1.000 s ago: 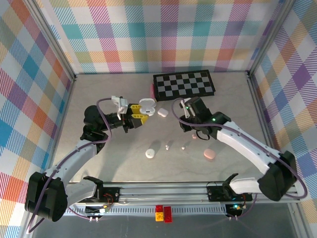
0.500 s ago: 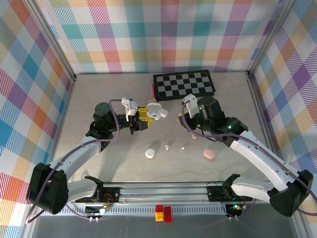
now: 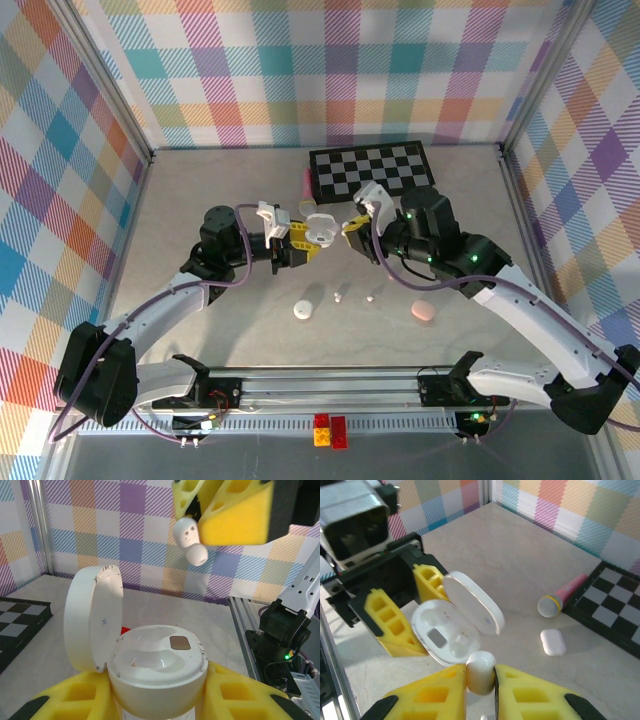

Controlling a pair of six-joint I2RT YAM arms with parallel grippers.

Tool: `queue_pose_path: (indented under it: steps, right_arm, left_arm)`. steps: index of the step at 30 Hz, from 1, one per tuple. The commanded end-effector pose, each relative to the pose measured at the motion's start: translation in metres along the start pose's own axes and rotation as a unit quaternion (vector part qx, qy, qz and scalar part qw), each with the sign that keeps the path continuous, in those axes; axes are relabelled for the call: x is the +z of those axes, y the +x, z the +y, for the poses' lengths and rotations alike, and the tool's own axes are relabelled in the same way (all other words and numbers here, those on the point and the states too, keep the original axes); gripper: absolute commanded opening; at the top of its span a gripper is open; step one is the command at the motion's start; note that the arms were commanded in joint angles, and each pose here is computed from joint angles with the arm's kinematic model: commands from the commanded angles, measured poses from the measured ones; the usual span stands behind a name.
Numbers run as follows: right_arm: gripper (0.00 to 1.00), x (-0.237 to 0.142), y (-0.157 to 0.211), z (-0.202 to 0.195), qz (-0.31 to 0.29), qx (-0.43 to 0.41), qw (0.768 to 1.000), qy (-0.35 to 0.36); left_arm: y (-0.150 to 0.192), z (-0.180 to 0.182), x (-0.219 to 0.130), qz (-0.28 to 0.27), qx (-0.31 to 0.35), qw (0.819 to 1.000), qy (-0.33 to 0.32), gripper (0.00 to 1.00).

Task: Insert the wireless bluetooth earbuds into the charging case

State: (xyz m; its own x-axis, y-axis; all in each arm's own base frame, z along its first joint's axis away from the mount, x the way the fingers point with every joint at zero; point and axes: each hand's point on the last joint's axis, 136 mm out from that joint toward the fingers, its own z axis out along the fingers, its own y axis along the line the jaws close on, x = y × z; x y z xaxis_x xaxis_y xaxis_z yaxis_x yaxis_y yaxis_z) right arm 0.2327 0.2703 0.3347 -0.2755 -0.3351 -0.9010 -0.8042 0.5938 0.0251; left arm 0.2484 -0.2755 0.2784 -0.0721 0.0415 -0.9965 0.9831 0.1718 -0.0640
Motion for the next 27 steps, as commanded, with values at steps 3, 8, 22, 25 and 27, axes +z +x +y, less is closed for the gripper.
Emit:
queue_pose_path:
  steps: [3, 8, 22, 25, 27]
  right_arm:
    - [0.2, 0.008, -0.015, 0.009, -0.003, -0.052, 0.999, -0.002]
    - [0.2, 0.021, -0.011, 0.01, 0.016, -0.067, 0.998, 0.006]
    - [0.2, 0.038, 0.003, 0.008, 0.05, -0.077, 0.996, 0.011]
    - [0.2, 0.039, 0.006, 0.008, 0.055, -0.077, 0.995, 0.009]
    - [0.2, 0.04, 0.007, 0.009, 0.059, -0.077, 0.995, 0.007]
  left_arm:
    - [-0.016, -0.002, 0.002, -0.016, 0.041, 0.999, 0.006, 0.32]
    - [-0.018, -0.004, 0.001, -0.016, 0.042, 0.999, 0.008, 0.32]
    - [-0.023, -0.005, 0.001, -0.019, 0.045, 0.999, 0.009, 0.32]
    - [-0.025, -0.006, 0.0, -0.021, 0.047, 0.999, 0.008, 0.32]
    - [-0.025, -0.005, 0.0, -0.022, 0.047, 0.999, 0.007, 0.32]
